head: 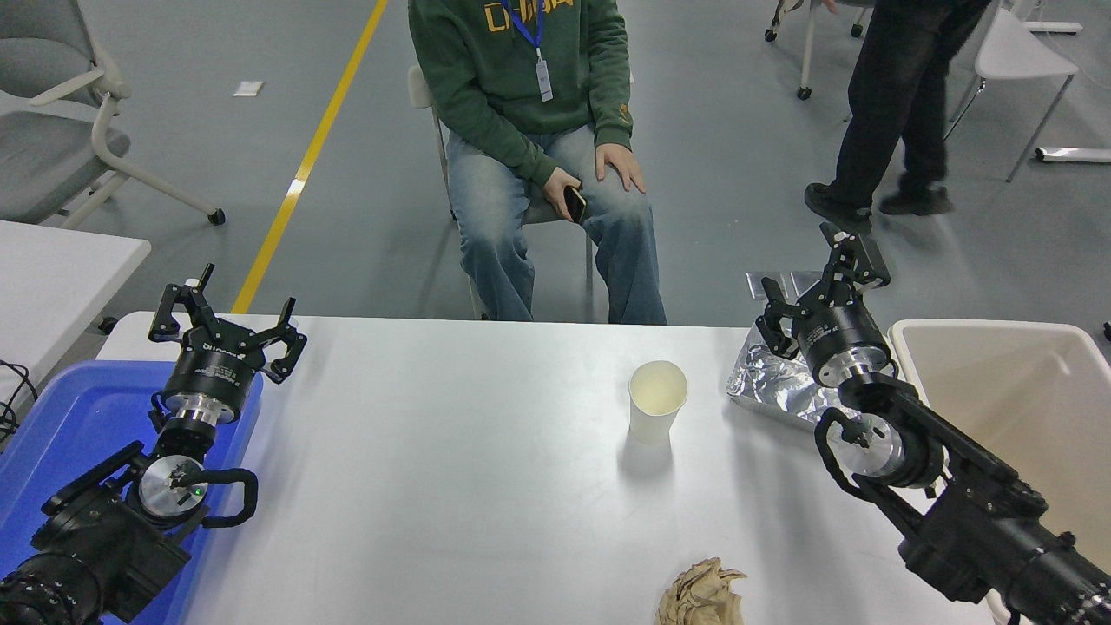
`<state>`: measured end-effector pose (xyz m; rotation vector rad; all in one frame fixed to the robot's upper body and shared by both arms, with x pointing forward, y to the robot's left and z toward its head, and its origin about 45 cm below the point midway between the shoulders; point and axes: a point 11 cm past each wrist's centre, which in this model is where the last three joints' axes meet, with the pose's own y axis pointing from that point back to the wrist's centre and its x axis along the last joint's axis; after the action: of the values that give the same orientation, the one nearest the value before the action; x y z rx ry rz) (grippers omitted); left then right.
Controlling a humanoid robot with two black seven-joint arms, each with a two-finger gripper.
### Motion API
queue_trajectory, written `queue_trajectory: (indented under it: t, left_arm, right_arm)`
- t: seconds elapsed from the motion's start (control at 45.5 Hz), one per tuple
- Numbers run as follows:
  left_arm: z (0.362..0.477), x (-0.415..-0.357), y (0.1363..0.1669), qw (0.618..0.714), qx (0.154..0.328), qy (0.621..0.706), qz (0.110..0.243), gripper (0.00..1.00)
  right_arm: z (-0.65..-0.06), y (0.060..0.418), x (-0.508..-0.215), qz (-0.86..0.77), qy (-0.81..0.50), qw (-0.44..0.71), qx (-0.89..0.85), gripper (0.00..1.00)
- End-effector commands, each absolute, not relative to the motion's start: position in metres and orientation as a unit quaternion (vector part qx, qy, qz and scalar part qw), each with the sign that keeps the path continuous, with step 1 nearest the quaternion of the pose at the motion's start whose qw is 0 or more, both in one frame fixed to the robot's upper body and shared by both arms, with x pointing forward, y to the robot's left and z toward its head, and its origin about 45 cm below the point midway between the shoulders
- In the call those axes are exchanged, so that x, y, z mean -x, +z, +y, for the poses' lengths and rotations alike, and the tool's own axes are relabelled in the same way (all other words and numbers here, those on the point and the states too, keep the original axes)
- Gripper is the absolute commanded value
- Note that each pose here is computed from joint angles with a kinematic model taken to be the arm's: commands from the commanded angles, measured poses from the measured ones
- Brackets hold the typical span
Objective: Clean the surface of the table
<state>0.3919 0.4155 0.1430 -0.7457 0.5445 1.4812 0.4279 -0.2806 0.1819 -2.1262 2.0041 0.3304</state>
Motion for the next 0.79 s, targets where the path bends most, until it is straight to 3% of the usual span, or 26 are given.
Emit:
queue_trajectory:
  t: [0.0,0.484,0.769]
  left_arm:
    - [0.415,-0.3920,0.1433,0.6432,0.328,0.6495,0.239,1.00]
    - [0.415,-0.3921,0.1434,0.6440,0.327,0.6488,0.239,1.00]
    - [0.415,-0.3921,0.1434,0.6440,0.327,0.6488,0.239,1.00]
  right_arm:
    - [-0.280,0.189,-0.429,0.630,0.042,-0.004,0.775,1.00]
    - [-0.257,0.238,-0.436,0.407,-0.205,-0.292,0.841,1.00]
    - [-0.223,0.204,-0.416,0.263,-0.272,-0.382,0.843,1.00]
